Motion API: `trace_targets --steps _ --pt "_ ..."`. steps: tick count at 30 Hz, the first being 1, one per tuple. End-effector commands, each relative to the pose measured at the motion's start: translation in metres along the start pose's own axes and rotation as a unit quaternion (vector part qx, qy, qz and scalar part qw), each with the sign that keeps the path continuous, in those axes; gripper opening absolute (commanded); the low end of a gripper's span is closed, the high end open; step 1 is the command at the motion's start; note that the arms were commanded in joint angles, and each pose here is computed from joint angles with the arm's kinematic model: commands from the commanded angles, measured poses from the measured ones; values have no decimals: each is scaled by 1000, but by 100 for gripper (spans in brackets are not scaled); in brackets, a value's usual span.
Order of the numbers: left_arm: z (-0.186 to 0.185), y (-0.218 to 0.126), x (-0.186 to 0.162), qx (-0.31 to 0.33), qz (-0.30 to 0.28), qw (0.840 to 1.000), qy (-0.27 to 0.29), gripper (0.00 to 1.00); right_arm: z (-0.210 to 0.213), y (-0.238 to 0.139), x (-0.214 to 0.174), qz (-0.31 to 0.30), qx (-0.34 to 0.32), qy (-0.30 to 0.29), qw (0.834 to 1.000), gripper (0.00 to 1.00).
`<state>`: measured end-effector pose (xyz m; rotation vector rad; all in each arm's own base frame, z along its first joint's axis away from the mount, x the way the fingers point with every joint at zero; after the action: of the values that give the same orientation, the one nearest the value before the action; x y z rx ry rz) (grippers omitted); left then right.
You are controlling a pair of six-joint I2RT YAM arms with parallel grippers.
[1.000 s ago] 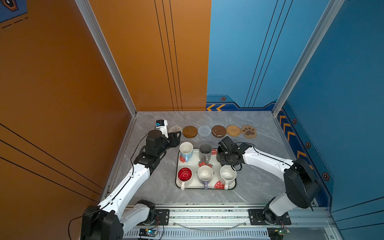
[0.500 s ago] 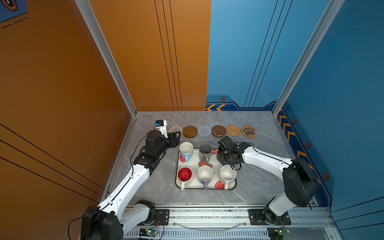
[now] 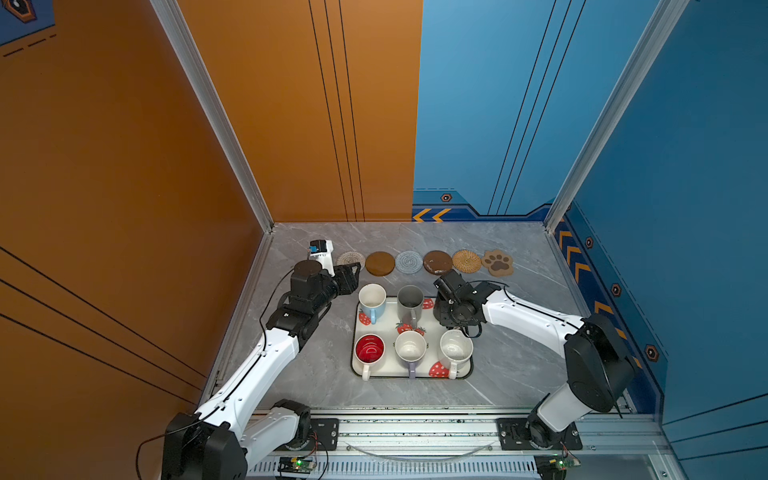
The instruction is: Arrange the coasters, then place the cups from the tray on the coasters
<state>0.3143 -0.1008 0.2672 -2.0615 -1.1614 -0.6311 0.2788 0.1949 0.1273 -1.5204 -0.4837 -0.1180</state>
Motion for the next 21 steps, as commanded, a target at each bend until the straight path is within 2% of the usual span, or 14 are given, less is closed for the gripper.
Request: trace_targets --steps 1,21 --pt "0 -2 1 -9 -4 1000 -2 60 -3 -17 21 -46 -33 -14 998 0" --pt "3 -3 1 -6 -6 1000 -4 60 -26 -57 44 -115 -54 -4 992 0"
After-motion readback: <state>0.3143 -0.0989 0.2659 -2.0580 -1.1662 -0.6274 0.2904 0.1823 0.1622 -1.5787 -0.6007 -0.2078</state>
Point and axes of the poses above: each gripper's point midway between its finger pads, its own y axis out along the fingers, its own z axis along the line the jaws close on, x = y × z, the point moved 5 cm from there along -y, back along the fingers, and after that the axes turned 14 degrees about -y, right-handed, at the moved point
